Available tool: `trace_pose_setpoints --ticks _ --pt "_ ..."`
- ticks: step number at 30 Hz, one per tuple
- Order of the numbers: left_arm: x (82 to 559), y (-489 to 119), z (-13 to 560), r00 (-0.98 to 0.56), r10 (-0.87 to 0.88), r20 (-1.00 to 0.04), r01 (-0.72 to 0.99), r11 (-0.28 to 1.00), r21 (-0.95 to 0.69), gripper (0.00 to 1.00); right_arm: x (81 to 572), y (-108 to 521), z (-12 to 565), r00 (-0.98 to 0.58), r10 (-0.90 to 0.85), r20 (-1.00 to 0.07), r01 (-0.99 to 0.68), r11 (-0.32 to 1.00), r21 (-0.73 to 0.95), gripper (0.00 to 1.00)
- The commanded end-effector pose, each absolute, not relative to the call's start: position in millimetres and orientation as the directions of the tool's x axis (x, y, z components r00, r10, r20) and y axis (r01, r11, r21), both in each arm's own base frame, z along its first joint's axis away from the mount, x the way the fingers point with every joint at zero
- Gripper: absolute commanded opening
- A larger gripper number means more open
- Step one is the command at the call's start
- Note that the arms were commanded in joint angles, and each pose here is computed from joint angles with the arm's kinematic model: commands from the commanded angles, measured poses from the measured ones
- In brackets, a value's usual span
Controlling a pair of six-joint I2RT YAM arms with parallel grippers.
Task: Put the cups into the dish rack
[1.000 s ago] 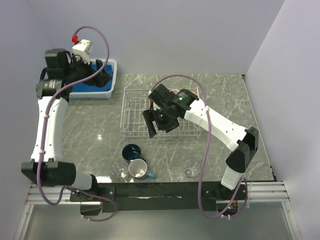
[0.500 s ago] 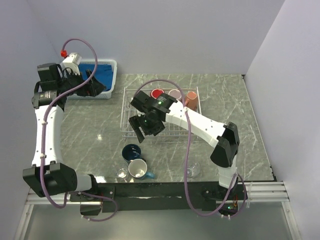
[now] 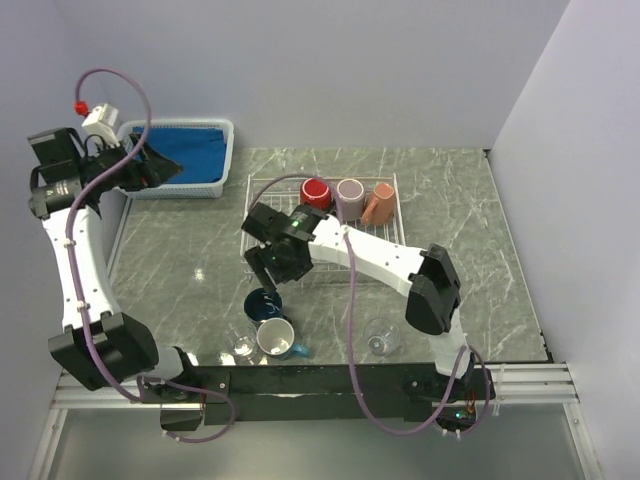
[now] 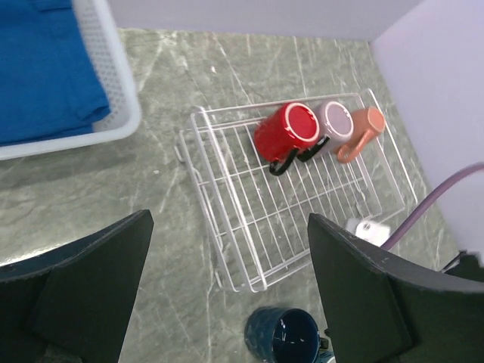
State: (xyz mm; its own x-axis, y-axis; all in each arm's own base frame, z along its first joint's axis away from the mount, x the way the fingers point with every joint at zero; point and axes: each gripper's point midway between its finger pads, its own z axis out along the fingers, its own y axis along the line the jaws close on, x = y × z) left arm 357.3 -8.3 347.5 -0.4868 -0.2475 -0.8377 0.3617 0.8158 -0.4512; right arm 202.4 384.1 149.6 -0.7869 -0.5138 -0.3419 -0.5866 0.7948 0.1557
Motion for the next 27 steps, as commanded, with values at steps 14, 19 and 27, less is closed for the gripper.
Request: trace_pose_setpoints --ticks 14,19,27 --pt "333.5 24.0 349.1 -0.519 -0.3 -0.801 0.323 0.798 -0.508 0.95 210.3 401.2 92.1 -0.735 -0.57 -0.368 -0.625 0.779 0.04 0.74" --pt "339.2 38.1 343.2 -0.496 -0.32 -0.807 0.232 0.847 -0.478 0.96 208.4 400.9 74.3 -0.744 -0.559 -0.366 -0.616 0.786 0.051 0.72" --pt "336.7 20.2 345.1 -0.497 -0.255 -0.83 0.202 0.896 -0.396 0.96 211.8 406.5 57.6 -0.737 -0.545 -0.4 -0.61 0.791 0.047 0.68"
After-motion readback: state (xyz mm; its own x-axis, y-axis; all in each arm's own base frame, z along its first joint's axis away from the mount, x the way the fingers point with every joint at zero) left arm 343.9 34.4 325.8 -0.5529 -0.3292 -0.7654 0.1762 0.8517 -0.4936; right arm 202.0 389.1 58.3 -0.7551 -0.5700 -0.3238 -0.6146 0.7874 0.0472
